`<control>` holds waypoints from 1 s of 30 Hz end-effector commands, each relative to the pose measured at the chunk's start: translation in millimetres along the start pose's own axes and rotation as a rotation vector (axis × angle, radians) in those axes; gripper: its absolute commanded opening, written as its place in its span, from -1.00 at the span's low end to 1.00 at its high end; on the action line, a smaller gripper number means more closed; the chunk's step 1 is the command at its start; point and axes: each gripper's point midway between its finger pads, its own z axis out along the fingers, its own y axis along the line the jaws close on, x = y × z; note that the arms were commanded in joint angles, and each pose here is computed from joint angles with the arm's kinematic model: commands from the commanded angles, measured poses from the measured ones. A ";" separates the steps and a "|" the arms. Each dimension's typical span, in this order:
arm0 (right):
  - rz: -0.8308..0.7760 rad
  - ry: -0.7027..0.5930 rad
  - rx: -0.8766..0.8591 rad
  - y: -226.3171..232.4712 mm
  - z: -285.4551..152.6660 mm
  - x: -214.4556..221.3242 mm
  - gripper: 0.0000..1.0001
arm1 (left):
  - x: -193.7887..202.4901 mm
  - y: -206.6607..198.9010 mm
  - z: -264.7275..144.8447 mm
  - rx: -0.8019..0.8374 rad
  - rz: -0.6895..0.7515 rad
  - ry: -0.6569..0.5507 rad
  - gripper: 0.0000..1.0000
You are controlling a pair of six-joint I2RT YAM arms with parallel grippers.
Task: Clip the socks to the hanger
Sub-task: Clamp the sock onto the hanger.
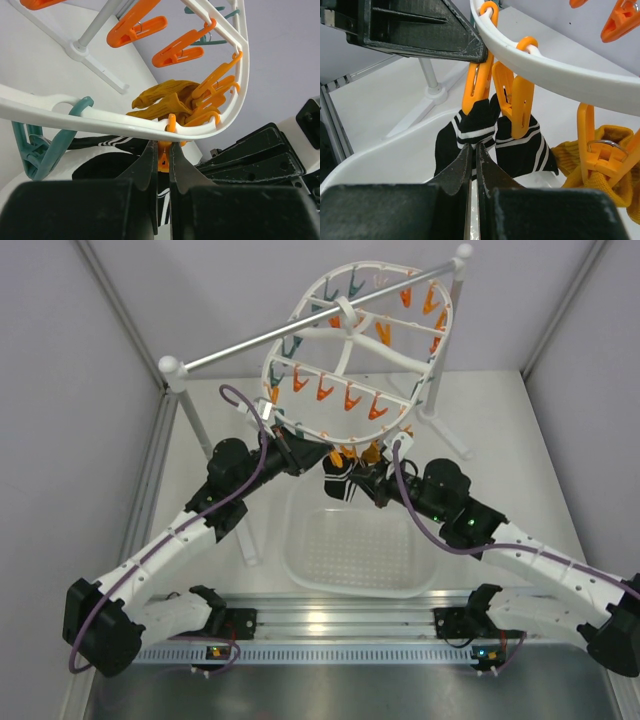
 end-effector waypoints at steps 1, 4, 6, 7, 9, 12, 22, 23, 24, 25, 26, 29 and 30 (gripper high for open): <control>-0.010 -0.061 -0.011 -2.5 3.9 -17.6 -1.00 | 0.2 -7.5 -3.0 0.040 -0.029 0.000 -1.00; -0.003 -0.058 -0.014 -2.5 5.4 -17.4 -1.00 | 0.0 -10.0 -3.6 0.055 -0.042 -0.003 -1.00; 0.000 -0.058 -0.011 -3.6 5.4 -17.0 -1.00 | -0.3 -11.5 -3.4 0.062 -0.046 -0.003 -1.00; 0.002 -0.058 -0.011 -3.8 5.4 -16.6 -1.00 | -0.3 -11.1 -3.5 0.061 -0.048 -0.002 -1.00; 0.000 -0.065 -0.013 -3.5 5.4 -19.7 -1.00 | 0.6 -11.2 -3.2 0.062 -0.047 0.001 -1.00; 0.002 -0.073 -0.014 -2.9 6.5 -23.1 -1.00 | 1.9 -10.0 -2.8 0.060 -0.051 0.005 -1.00; 0.029 -0.114 -0.003 -4.7 9.6 -44.3 -1.00 | 4.2 -9.0 -2.2 0.060 -0.059 0.013 -1.00; 0.037 -0.113 0.001 -5.9 9.9 -43.8 -1.00 | 4.4 -9.1 -2.3 0.061 -0.057 0.014 -1.00; 0.043 -0.115 0.008 -8.1 9.3 -44.8 -1.00 | 3.8 -8.6 -2.3 0.059 -0.057 0.012 -1.00; 0.047 -0.115 0.011 -9.0 10.1 -46.3 -1.00 | 4.8 -8.2 -2.0 0.058 -0.058 0.015 -1.00; 0.056 -0.117 0.015 -10.3 9.5 -47.3 -1.00 | 4.8 -7.6 -2.4 0.056 -0.060 0.015 -1.00; 0.066 -0.124 0.029 -15.7 9.1 -50.7 -1.00 | 5.4 -7.9 -2.8 0.058 -0.060 0.017 -1.00; 0.069 -0.127 0.032 -16.6 8.5 -52.4 -1.00 | 5.6 -8.1 -2.7 0.058 -0.060 0.017 -1.00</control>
